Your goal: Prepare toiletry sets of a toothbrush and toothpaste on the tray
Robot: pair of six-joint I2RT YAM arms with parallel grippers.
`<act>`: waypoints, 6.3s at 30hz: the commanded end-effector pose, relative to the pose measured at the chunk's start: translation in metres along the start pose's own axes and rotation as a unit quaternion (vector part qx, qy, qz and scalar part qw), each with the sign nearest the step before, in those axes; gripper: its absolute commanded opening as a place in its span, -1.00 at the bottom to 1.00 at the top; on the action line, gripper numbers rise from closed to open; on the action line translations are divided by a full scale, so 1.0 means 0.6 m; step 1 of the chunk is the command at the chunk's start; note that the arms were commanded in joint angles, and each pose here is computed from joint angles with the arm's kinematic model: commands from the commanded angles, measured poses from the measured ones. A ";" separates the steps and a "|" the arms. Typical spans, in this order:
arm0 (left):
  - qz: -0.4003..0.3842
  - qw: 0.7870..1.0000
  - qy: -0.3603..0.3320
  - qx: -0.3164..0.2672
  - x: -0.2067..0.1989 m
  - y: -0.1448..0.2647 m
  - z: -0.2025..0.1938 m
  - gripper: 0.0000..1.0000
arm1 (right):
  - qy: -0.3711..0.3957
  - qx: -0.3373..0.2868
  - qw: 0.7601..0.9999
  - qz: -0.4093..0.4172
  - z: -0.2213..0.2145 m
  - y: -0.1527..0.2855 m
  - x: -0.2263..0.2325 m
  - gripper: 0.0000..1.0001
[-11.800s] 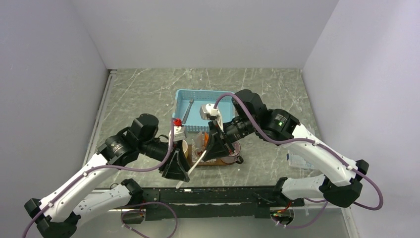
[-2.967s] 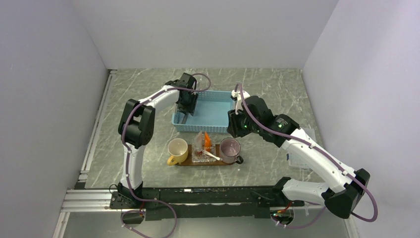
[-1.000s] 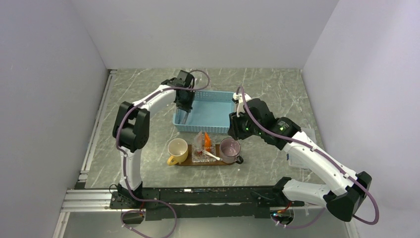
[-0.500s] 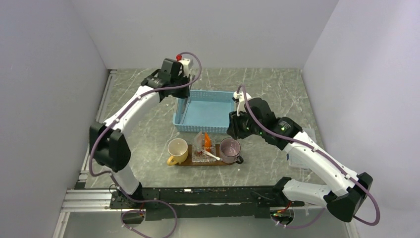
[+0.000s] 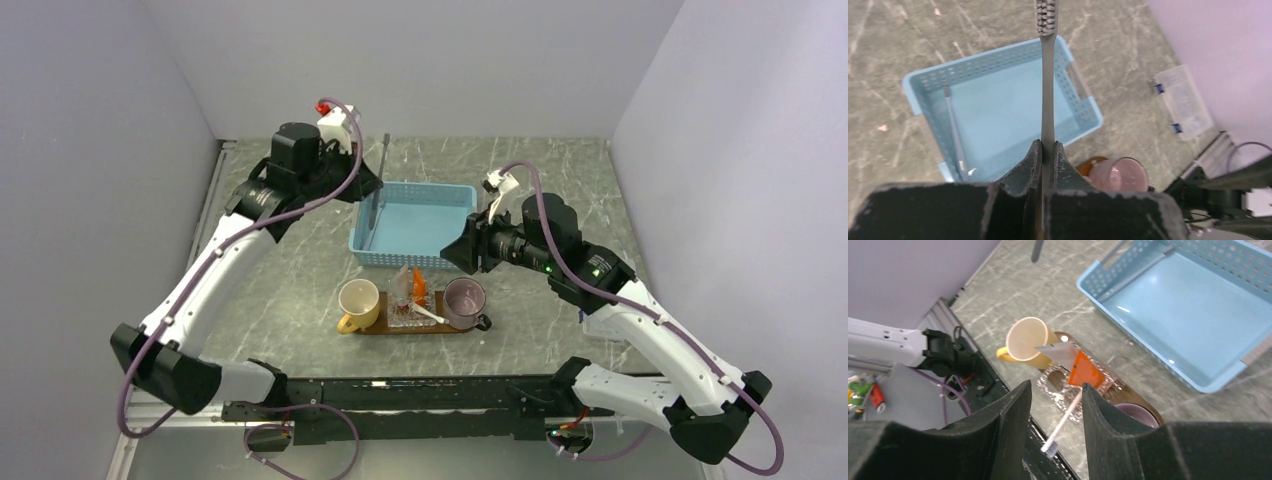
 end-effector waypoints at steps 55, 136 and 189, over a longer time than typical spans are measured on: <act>-0.357 0.908 0.212 -0.064 -0.166 0.265 -0.129 -1.00 | -0.071 -0.148 0.948 0.272 0.041 -0.058 0.276 -0.85; -0.375 0.917 0.003 0.136 -0.154 0.315 -0.262 -0.17 | 0.143 0.139 0.915 0.351 -0.150 0.002 0.252 -1.00; -0.078 0.993 -0.008 0.089 -0.103 0.280 -0.223 -1.00 | 0.118 0.033 0.986 0.115 -0.116 0.011 0.129 0.19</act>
Point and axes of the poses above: each gripper's point midway between its finger pads, its own y axis back along the fingers, its own x axis along the line the jaws close on, z = x × y, the point moved 2 cm from there along y, back along the fingers, and after that the axes turned 6 degrees about y, right-handed, at the moved point
